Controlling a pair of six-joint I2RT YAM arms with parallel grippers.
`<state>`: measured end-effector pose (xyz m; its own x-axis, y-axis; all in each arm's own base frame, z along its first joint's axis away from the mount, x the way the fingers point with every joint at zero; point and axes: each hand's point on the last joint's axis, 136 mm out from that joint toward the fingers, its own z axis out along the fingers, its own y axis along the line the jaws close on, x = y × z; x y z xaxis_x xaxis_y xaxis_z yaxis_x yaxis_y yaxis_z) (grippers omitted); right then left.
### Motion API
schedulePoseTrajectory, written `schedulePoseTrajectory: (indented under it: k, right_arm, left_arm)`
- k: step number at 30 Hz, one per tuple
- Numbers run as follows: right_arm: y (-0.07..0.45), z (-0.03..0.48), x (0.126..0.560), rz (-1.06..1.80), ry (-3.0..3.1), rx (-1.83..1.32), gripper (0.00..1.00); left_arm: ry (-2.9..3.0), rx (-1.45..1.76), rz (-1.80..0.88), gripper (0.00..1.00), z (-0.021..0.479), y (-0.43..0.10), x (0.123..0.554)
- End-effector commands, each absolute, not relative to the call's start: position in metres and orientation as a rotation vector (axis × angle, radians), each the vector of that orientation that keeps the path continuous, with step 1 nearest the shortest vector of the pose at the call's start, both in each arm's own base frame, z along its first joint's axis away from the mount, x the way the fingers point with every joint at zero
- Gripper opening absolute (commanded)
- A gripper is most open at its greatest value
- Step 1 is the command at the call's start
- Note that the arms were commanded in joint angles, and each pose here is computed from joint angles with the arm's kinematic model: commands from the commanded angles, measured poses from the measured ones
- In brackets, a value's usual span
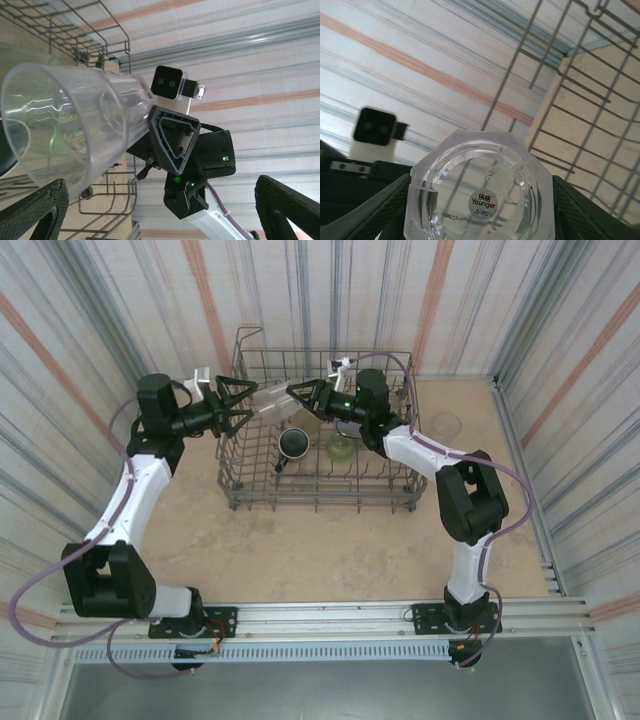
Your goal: Load the cups into the dish rack
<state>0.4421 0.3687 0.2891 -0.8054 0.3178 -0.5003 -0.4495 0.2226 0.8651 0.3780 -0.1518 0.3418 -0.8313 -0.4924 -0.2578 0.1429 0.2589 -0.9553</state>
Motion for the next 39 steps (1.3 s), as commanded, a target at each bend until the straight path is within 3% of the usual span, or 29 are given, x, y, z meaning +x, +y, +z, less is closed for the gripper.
schedulePoseTrajectory:
  k: [1, 10, 20, 39]
  right_arm:
    - [0.360, 0.322, 0.438, 1.507, 1.856, -0.213, 0.47]
    - [0.373, 0.314, 0.426, 1.266, 1.961, -0.387, 0.47]
    - [0.392, 0.297, 0.414, 1.038, 2.038, -0.577, 0.47]
    - [0.439, 0.247, 0.382, 0.855, 2.031, -0.879, 0.46]
  left_arm:
    - [2.023, -0.282, -1.477, 0.99, 0.356, -0.137, 0.362]
    - [2.054, -0.297, -1.289, 0.99, 0.354, -0.109, 0.346]
    - [2.076, -0.328, -1.254, 0.99, 0.345, -0.088, 0.338]
    - [2.110, -0.344, -1.191, 0.99, 0.338, -0.073, 0.328]
